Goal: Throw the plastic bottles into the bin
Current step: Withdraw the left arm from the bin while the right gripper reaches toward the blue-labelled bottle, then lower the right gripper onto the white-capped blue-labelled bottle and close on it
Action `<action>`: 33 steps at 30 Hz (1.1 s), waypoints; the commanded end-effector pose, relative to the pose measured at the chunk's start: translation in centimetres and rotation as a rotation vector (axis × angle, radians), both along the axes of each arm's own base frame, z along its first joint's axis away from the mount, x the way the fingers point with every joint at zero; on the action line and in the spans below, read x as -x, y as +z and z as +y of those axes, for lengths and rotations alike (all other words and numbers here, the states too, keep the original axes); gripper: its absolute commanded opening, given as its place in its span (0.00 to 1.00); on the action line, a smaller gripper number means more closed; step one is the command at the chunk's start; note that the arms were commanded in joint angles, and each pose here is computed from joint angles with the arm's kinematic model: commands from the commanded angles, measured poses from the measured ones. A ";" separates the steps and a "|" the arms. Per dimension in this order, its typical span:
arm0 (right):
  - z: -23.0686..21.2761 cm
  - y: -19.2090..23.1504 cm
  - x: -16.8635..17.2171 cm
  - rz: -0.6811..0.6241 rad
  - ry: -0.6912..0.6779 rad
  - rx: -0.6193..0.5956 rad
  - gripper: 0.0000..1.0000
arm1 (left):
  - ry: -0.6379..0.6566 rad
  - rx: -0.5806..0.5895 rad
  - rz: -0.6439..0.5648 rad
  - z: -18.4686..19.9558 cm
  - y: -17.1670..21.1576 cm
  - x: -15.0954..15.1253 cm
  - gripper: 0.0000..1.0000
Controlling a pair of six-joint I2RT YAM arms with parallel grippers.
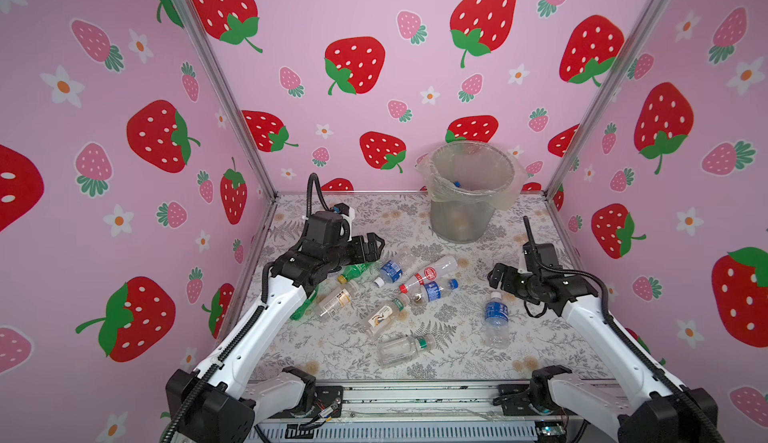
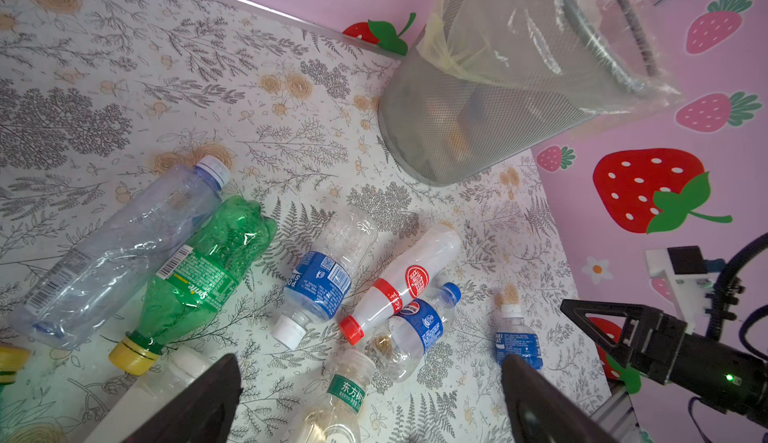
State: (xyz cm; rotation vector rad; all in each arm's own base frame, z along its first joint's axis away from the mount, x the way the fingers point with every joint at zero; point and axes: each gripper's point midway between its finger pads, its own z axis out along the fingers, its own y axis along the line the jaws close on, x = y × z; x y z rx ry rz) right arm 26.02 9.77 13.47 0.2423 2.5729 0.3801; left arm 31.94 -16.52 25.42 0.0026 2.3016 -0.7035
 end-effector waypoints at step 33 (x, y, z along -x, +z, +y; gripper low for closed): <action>0.2 -7.6 6.3 0.117 -0.089 0.049 0.90 | -0.082 0.021 0.185 -1.2 -4.1 1.3 0.99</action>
